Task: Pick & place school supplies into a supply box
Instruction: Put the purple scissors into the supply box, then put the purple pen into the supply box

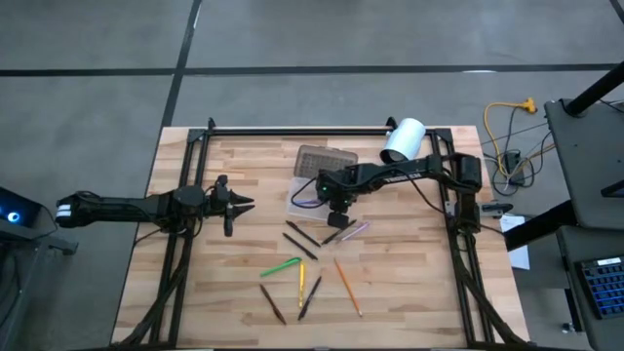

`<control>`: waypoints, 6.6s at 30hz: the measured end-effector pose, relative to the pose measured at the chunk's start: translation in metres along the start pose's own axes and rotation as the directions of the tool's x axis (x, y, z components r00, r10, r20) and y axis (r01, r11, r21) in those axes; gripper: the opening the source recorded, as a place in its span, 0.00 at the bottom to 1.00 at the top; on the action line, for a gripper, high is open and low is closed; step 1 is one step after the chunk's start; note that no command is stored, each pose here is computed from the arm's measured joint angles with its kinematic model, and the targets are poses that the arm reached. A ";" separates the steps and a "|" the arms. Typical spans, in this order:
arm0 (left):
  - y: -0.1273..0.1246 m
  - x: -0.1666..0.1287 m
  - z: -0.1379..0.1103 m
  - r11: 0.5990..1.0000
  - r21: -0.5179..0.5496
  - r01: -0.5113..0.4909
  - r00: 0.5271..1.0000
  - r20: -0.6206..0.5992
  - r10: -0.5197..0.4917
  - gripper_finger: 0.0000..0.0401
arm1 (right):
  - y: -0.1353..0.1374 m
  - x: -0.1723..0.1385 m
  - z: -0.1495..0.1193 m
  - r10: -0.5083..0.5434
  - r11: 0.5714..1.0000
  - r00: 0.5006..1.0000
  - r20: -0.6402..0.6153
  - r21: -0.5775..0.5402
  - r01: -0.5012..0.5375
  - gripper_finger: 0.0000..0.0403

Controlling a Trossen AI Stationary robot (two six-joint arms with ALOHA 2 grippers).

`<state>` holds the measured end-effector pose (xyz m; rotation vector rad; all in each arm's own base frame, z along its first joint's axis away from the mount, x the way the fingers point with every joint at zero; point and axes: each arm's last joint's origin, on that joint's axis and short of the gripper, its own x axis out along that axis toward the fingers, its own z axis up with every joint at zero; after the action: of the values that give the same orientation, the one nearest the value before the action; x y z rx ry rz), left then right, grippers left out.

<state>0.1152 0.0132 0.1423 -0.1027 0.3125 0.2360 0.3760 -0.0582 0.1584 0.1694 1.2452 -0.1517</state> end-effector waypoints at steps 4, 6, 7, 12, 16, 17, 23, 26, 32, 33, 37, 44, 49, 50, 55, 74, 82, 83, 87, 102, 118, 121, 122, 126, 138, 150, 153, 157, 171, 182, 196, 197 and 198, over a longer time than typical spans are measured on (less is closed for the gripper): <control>0.000 0.000 0.000 1.000 0.000 0.000 1.000 0.000 0.000 0.17 | 0.000 0.001 0.002 -0.001 1.000 1.000 -0.011 -0.001 0.001 0.03; 0.000 0.000 0.000 1.000 0.000 0.000 1.000 0.000 0.000 0.17 | 0.000 0.000 0.003 -0.001 1.000 1.000 -0.011 -0.003 0.001 0.03; 0.000 0.000 0.000 1.000 0.000 0.000 1.000 0.000 0.000 0.17 | 0.000 0.000 0.004 -0.001 1.000 1.000 -0.006 -0.008 0.001 0.03; 0.000 0.000 0.000 1.000 0.000 0.000 1.000 0.000 0.000 0.17 | 0.000 0.000 0.001 -0.003 1.000 0.999 -0.034 -0.018 0.002 0.03; 0.000 0.000 0.000 1.000 0.000 0.000 1.000 0.000 0.000 0.17 | 0.000 0.000 -0.002 -0.005 1.000 0.998 -0.060 -0.020 0.003 0.03; 0.000 0.000 0.000 1.000 0.000 0.001 1.000 0.000 -0.001 0.17 | 0.000 0.000 -0.002 -0.005 1.000 0.998 -0.061 -0.022 0.003 0.03; 0.000 0.000 0.000 1.000 0.000 0.000 1.000 0.000 0.000 0.17 | 0.000 0.000 -0.002 -0.005 0.999 0.998 -0.058 -0.049 0.002 0.03; 0.000 0.000 0.000 1.000 0.000 0.000 1.000 0.000 0.000 0.17 | 0.000 0.000 -0.001 -0.004 0.998 0.998 -0.056 -0.067 0.001 0.03; 0.000 0.000 0.000 1.000 0.000 0.000 1.000 0.000 0.000 0.17 | 0.000 0.000 -0.002 0.003 0.995 0.998 -0.059 -0.100 -0.009 0.03; 0.000 0.000 0.000 1.000 0.000 0.000 1.000 0.000 0.000 0.17 | 0.000 0.001 -0.003 0.005 0.995 0.998 -0.060 -0.100 -0.011 0.03; 0.000 0.000 0.000 1.000 0.000 0.000 1.000 0.000 0.000 0.17 | 0.000 0.001 -0.003 0.007 0.993 0.998 -0.060 -0.117 -0.014 0.03; 0.000 0.000 0.000 1.000 0.000 0.000 1.000 0.000 0.000 0.17 | 0.000 0.001 -0.003 0.016 0.992 0.998 -0.060 -0.125 -0.024 0.03; 0.000 0.000 0.000 1.000 0.000 0.000 1.000 0.000 0.000 0.17 | 0.001 0.001 -0.003 0.031 0.989 0.998 -0.059 -0.139 -0.040 0.05; 0.000 0.000 0.000 1.000 0.000 0.000 1.000 0.000 0.000 0.17 | 0.001 0.001 -0.003 0.031 0.989 0.998 -0.059 -0.139 -0.039 0.06; 0.000 0.000 0.000 1.000 0.000 0.000 1.000 0.000 0.000 0.17 | 0.001 0.001 -0.002 0.031 0.989 0.998 -0.055 -0.139 -0.039 0.14; 0.000 0.000 0.000 1.000 0.000 0.000 1.000 0.000 0.000 0.17 | 0.010 -0.026 0.009 0.035 0.979 0.999 0.022 -0.201 -0.030 0.21; 0.000 0.000 0.000 1.000 0.000 0.000 1.000 0.000 0.000 0.17 | 0.039 -0.045 -0.001 0.058 0.955 0.998 -0.006 -0.291 -0.057 0.18; 0.000 0.000 0.000 1.000 0.000 0.000 1.000 0.000 0.000 0.17 | 0.043 -0.047 -0.002 0.061 0.952 0.998 -0.008 -0.301 -0.060 0.18; 0.000 0.000 0.000 1.000 0.000 0.000 1.000 0.000 0.000 0.17 | 0.061 -0.054 -0.007 0.074 0.935 0.997 -0.010 -0.347 -0.073 0.19; 0.000 0.000 0.000 1.000 0.000 0.000 1.000 0.000 0.000 0.17 | 0.109 -0.063 -0.028 0.100 0.872 0.992 -0.072 -0.474 -0.122 0.17; 0.000 0.000 0.000 1.000 0.000 0.000 1.000 0.000 0.000 0.17 | 0.108 -0.053 -0.040 0.078 0.865 0.988 -0.133 -0.483 -0.134 0.17; 0.000 0.000 0.000 1.000 0.000 0.000 1.000 0.000 0.000 0.17 | 0.107 -0.052 -0.041 0.078 0.851 0.988 -0.135 -0.507 -0.136 0.17; 0.000 0.000 0.000 1.000 0.000 0.000 1.000 0.000 0.000 0.17 | 0.108 -0.052 -0.041 0.078 0.847 0.988 -0.134 -0.514 -0.137 0.17; 0.000 0.000 0.000 1.000 0.000 0.000 1.000 0.000 0.000 0.17 | 0.107 -0.052 -0.041 0.078 0.842 0.988 -0.134 -0.521 -0.137 0.18; 0.000 0.000 0.000 1.000 0.000 0.000 1.000 0.000 0.000 0.17 | 0.095 -0.050 -0.036 0.072 0.866 0.989 -0.126 -0.484 -0.125 0.17; 0.000 0.000 0.000 1.000 0.000 0.000 1.000 0.000 0.000 0.17 | 0.094 -0.044 -0.039 0.032 0.867 0.990 -0.135 -0.489 -0.095 0.20; 0.000 0.000 0.000 1.000 0.000 0.000 1.000 0.000 0.000 0.17 | 0.093 -0.036 -0.040 0.023 0.857 0.987 -0.160 -0.505 -0.102 0.20; 0.000 0.000 0.000 1.000 0.000 0.000 1.000 0.000 0.000 0.17 | 0.092 -0.030 -0.040 0.016 0.845 0.984 -0.176 -0.524 -0.108 0.18; 0.000 0.000 0.000 1.000 0.000 0.000 1.000 0.000 0.000 0.17 | 0.090 -0.013 -0.040 0.003 0.830 0.978 -0.207 -0.545 -0.118 0.17; 0.000 0.000 0.000 1.000 0.000 0.000 1.000 0.000 0.000 0.17 | 0.086 0.001 -0.040 -0.006 0.818 0.971 -0.238 -0.560 -0.132 0.17; 0.000 0.000 0.000 1.000 0.000 0.000 1.000 0.000 0.000 0.17 | 0.085 0.013 -0.041 -0.015 0.804 0.964 -0.265 -0.577 -0.146 0.17; 0.000 0.000 0.000 1.000 0.000 0.000 1.000 0.000 0.000 0.17 | 0.085 0.013 -0.041 -0.015 0.804 0.964 -0.265 -0.577 -0.146 0.17; 0.000 0.000 0.000 1.000 0.000 0.000 1.000 0.000 0.000 0.17 | 0.085 0.013 -0.041 -0.015 0.804 0.964 -0.265 -0.577 -0.146 0.17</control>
<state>0.1152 0.0132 0.1423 -0.1028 0.3122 0.2358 0.3592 0.0331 0.1372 -0.3263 1.4889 0.3387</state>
